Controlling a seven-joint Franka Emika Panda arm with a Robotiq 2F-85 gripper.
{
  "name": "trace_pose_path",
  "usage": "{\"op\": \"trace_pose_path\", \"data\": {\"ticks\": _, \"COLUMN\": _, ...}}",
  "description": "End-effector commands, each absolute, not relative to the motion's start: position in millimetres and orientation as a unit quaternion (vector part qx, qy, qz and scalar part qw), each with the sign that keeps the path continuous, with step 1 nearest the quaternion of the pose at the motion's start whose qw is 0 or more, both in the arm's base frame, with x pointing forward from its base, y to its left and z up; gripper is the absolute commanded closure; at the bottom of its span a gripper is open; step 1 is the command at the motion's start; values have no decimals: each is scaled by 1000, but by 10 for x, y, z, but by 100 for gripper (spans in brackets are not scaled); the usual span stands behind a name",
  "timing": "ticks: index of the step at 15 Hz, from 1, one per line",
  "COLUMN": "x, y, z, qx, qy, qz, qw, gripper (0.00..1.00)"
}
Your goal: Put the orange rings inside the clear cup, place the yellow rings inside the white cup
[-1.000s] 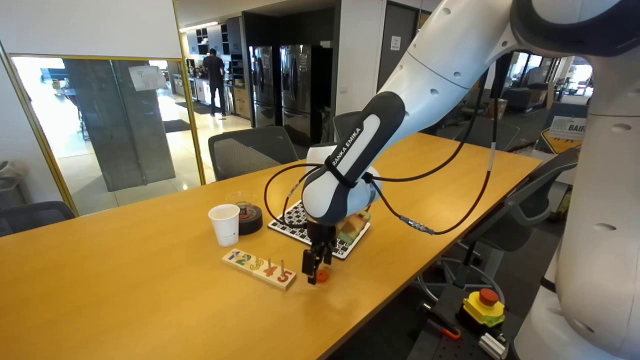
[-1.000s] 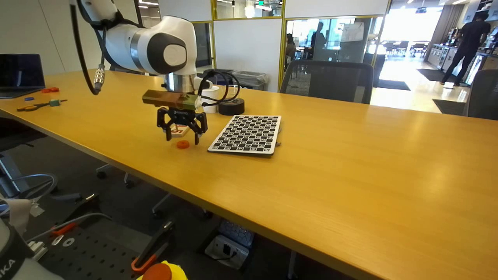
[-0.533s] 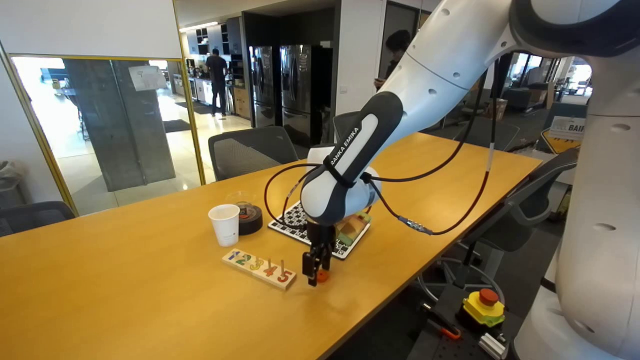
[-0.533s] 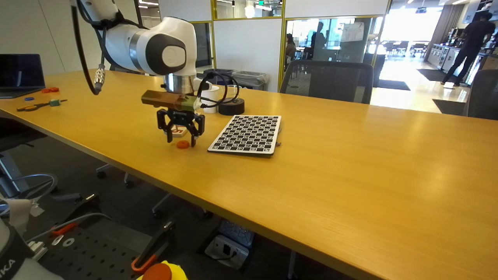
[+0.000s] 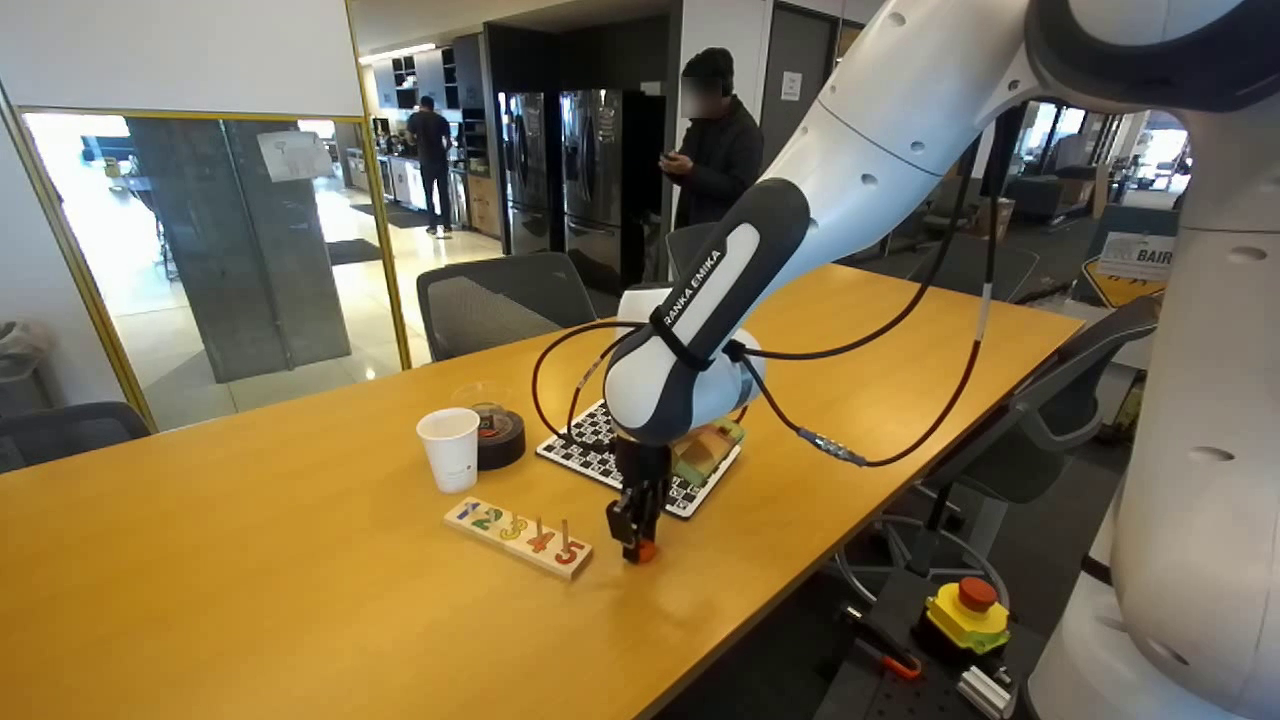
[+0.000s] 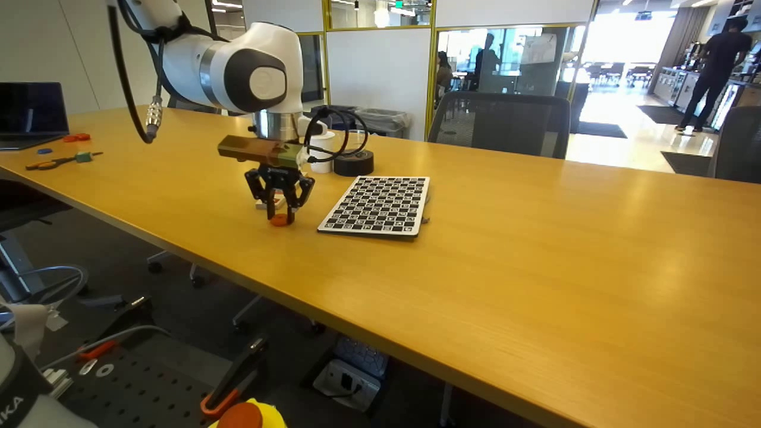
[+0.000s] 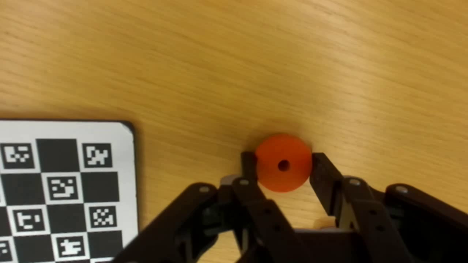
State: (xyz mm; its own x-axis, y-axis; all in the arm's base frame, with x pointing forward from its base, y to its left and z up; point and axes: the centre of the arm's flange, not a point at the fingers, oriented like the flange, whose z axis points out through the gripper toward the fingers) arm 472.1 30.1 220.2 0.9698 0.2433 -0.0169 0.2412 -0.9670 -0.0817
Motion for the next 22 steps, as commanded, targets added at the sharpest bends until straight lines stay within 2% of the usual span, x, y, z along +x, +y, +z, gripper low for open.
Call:
{"op": "trace_pose_path", "data": {"ticks": 1, "x": 4869, "y": 201, "z": 2458, "qx": -993, "qy": -113, "qz": -13, "qw": 14, "gripper": 78}}
{"op": "trace_pose_path", "data": {"ticks": 7, "x": 5710, "y": -139, "z": 3157, "qx": -987, "qy": -114, "qz": -110, "qw": -25, "gripper": 78}}
{"op": "trace_pose_path", "data": {"ticks": 14, "x": 6761, "y": 30, "z": 3637, "qx": -975, "qy": -132, "qz": -179, "qw": -20, "gripper": 78}}
{"op": "trace_pose_path", "data": {"ticks": 22, "x": 7346, "y": 347, "z": 3623, "qx": -967, "qy": -169, "qz": -191, "qw": -3, "gripper": 78}}
